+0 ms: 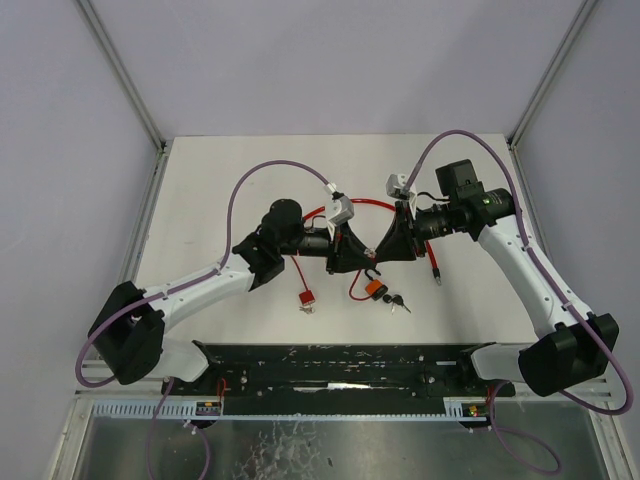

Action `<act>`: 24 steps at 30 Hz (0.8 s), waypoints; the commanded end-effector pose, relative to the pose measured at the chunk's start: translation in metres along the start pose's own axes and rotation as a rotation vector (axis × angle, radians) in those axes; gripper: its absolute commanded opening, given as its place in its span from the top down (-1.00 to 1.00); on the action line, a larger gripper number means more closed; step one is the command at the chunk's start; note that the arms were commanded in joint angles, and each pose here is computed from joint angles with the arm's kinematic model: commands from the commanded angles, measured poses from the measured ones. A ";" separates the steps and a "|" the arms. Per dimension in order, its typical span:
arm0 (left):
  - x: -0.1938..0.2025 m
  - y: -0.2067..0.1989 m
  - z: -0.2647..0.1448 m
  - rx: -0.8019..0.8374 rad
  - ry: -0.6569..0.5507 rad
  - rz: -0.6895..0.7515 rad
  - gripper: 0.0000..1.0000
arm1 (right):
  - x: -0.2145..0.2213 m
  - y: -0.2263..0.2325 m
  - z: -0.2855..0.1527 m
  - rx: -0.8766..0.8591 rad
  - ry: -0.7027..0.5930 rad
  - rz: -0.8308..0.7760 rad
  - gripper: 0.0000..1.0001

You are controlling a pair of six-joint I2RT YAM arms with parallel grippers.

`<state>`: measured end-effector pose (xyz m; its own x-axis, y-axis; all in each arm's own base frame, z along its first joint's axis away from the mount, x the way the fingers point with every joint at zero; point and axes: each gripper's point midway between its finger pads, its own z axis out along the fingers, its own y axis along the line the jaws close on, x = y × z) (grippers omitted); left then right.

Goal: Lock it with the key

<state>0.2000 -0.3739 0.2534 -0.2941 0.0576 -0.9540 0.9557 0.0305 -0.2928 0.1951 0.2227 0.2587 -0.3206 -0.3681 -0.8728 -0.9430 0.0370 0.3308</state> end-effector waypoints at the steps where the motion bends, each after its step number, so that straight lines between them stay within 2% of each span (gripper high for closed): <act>1: -0.030 -0.002 0.004 0.015 -0.076 0.080 1.00 | -0.003 0.002 0.004 -0.017 -0.008 -0.004 0.61; 7: -0.029 0.000 0.004 0.006 -0.074 0.075 0.91 | -0.002 0.004 0.004 -0.021 -0.008 0.002 0.99; 9: -0.029 0.001 0.004 -0.001 -0.073 0.071 0.76 | -0.005 0.004 0.004 -0.021 -0.015 0.004 1.00; 11: -0.028 0.003 0.003 -0.014 -0.071 0.063 0.53 | -0.008 0.004 0.003 -0.018 -0.021 0.002 1.00; 14: -0.025 0.004 0.002 -0.025 -0.066 0.055 0.37 | -0.012 0.002 0.002 -0.011 -0.029 0.010 1.00; 18: -0.022 0.006 0.001 -0.036 -0.062 0.043 0.22 | -0.015 0.001 0.002 -0.011 -0.041 0.022 1.00; 24: -0.013 0.010 -0.003 -0.055 -0.050 0.021 0.17 | -0.017 -0.002 -0.001 0.000 -0.053 0.036 1.00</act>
<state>0.2062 -0.3740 0.2523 -0.3038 0.0504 -0.9514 0.9516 0.0655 -0.3004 0.1996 0.2252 0.2609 -0.3605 -0.3538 -0.8631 -0.9300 0.0653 0.3616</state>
